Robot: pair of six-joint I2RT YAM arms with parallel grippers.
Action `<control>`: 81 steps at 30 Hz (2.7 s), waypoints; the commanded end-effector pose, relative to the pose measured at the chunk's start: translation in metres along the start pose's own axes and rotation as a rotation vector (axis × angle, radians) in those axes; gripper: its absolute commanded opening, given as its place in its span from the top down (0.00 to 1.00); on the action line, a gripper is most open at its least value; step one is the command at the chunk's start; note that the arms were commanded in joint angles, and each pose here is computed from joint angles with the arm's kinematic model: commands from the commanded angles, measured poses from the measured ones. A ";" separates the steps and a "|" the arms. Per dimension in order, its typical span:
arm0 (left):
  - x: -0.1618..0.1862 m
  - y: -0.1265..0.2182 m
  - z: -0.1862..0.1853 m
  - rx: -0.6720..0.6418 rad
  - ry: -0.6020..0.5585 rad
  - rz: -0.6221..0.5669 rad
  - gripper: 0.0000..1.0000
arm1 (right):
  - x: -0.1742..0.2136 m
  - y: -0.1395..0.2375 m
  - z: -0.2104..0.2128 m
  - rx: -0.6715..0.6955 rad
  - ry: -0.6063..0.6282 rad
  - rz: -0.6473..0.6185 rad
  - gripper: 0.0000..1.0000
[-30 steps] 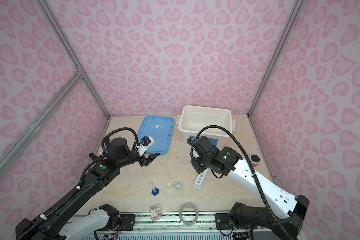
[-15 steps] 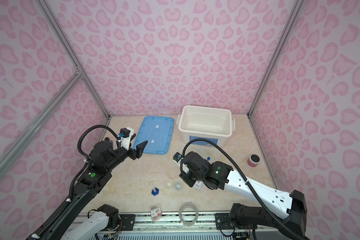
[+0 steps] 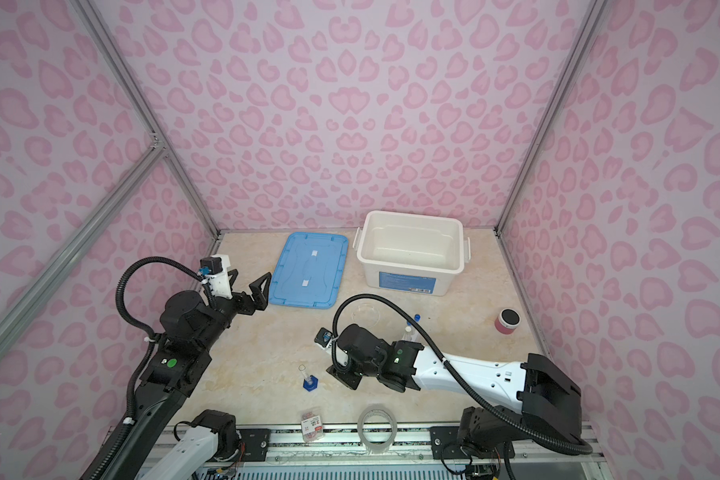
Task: Organize the chemistry lab equipment
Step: 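Move right gripper toward the blue-based graduated cylinder while left gripper rises, then close right gripper on the graduated cylinder's neck above its blue base, then lift the graduated cylinder with right gripper and carry it over the white bin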
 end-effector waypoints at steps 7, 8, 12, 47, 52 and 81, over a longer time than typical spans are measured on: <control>0.008 0.005 -0.008 0.067 -0.118 0.046 0.02 | -0.030 -0.030 0.012 -0.033 0.069 -0.117 0.49; 0.012 0.005 -0.008 0.074 -0.129 0.062 0.02 | -0.031 -0.033 0.013 -0.042 0.071 -0.125 0.49; 0.025 0.002 -0.006 0.084 -0.150 0.090 0.03 | -0.035 -0.043 0.019 -0.082 0.081 -0.142 0.51; 0.040 0.000 -0.011 0.149 -0.200 0.137 0.05 | -0.037 -0.073 0.023 -0.113 0.083 -0.114 0.78; 0.040 0.000 -0.011 0.150 -0.201 0.138 0.05 | -0.037 -0.073 0.023 -0.102 0.086 -0.109 0.82; 0.036 -0.007 -0.010 0.125 -0.189 0.166 0.07 | -0.112 0.072 -0.135 0.167 -0.077 -0.167 0.86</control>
Point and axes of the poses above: each gripper's point midway between its finger pads, its own y axis back along the fingers, its own z axis along the line the jaws close on, x = y × z, the point moved 2 cm from there along y, back along the fingers, and after that the axes turned 15 degrees about y, right-handed, at the moved point
